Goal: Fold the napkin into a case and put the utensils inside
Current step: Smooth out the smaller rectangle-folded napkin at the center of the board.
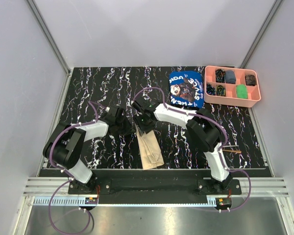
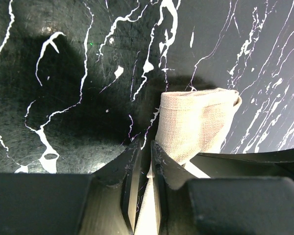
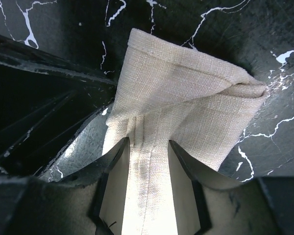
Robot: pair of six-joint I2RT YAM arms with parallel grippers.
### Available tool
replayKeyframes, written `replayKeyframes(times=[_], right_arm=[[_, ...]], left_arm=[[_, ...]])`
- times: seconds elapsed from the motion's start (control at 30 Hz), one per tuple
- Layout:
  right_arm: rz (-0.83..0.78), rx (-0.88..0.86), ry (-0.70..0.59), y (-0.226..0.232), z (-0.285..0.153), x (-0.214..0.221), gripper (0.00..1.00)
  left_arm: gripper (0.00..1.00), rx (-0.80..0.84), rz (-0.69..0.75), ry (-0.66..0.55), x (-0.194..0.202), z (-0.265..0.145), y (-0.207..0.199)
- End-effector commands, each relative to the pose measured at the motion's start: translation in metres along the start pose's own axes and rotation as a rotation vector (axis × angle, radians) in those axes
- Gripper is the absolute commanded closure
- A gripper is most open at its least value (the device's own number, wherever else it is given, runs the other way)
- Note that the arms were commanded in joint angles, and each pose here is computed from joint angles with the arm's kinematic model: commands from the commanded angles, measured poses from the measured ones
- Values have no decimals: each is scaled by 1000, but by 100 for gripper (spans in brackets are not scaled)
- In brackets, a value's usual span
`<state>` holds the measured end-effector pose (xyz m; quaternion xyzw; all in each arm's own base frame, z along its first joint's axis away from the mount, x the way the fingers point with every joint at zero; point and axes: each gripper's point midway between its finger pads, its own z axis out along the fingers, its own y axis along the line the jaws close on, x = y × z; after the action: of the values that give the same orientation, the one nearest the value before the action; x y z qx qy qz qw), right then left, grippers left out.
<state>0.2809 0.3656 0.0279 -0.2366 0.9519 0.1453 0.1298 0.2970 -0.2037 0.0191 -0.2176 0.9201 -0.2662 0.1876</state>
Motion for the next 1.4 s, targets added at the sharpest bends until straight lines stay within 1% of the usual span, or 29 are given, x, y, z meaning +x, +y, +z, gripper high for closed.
replayKeyframes(times=[0.0, 0.17, 0.2, 0.3, 0.4, 0.43, 0.53, 0.63, 0.73, 0.9, 1.0, 1.13, 1.27, 1.37], right_arm=[[-20, -17, -36, 14, -4, -11, 54], [-8, -35, -48, 18, -9, -12, 53], [-7, -37, -52, 18, -9, -13, 53], [-7, -45, -37, 20, -5, -10, 54], [-7, -38, -21, 18, 2, -5, 61], [-6, -31, -13, 16, 6, -3, 65], [-8, -8, -19, 12, 10, -2, 66], [-13, 0, -24, 10, 12, -3, 70], [-14, 0, -21, 10, 13, -3, 75], [-20, 10, -25, 7, 14, -1, 90], [-21, 15, -37, 6, 13, -2, 99], [-20, 11, -47, 6, 10, -3, 100], [-15, 0, -62, 8, 6, -5, 100], [-11, -11, -79, 11, 2, -9, 100]], left_arm=[[80, 25, -13, 9, 2, 3, -1], [81, 22, -14, 18, 5, 3, 2], [81, 39, -10, 6, 2, 4, -3], [81, 42, -14, 9, 3, 4, -3], [81, 48, -17, 13, 4, 4, -4], [81, 52, -16, 14, 4, 5, -5], [80, 55, -19, 23, 7, 6, -5], [78, 63, -21, 30, 10, 7, -5], [73, 73, -26, 16, 10, 3, -5], [67, 78, -35, -49, 1, -12, -6], [64, 75, -32, -55, -1, -13, -9], [61, 69, -53, -61, -2, -13, -7], [61, 69, -67, -56, 0, -13, -5], [57, 92, -70, -55, 2, -13, -5]])
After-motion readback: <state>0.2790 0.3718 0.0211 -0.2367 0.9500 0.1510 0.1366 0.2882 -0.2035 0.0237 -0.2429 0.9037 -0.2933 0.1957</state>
